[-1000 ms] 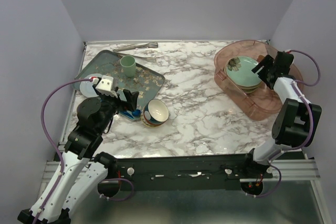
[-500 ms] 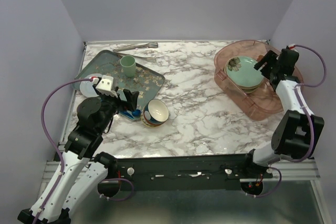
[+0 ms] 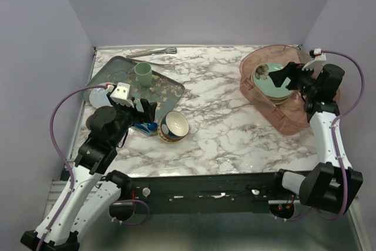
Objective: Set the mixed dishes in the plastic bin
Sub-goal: Place the plate in the plastic bin, then pick up the bowl from the center of the board.
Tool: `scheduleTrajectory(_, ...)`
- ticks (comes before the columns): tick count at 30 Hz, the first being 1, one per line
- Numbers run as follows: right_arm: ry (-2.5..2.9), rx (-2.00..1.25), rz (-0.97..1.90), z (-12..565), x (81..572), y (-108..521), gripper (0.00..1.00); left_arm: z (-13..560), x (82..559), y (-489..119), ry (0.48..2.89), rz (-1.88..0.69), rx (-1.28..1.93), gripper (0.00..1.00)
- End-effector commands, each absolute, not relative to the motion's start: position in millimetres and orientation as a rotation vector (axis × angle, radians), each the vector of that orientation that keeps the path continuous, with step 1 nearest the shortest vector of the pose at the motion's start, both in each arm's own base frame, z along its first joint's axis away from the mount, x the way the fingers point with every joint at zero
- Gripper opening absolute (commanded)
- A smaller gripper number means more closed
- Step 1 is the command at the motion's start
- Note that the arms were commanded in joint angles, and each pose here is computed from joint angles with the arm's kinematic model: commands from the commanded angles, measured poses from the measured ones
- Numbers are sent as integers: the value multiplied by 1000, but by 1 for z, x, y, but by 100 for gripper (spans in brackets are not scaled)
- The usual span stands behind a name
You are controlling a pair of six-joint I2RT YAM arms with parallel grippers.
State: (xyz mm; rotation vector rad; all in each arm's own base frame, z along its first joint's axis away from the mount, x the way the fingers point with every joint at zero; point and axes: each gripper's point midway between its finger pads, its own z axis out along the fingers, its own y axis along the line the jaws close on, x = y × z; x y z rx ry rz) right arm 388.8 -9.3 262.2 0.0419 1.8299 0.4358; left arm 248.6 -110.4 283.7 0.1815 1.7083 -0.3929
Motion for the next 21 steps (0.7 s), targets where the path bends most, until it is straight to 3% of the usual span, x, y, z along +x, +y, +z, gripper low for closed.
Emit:
scheduleTrajectory(1,1616,-432,703,295,343,59,96,272,251,-118,1739,-428,193,99)
scheduleTrajectory(21,1517,-605,837,323,294,89,96,252,222,-152,1920,-735,143,99)
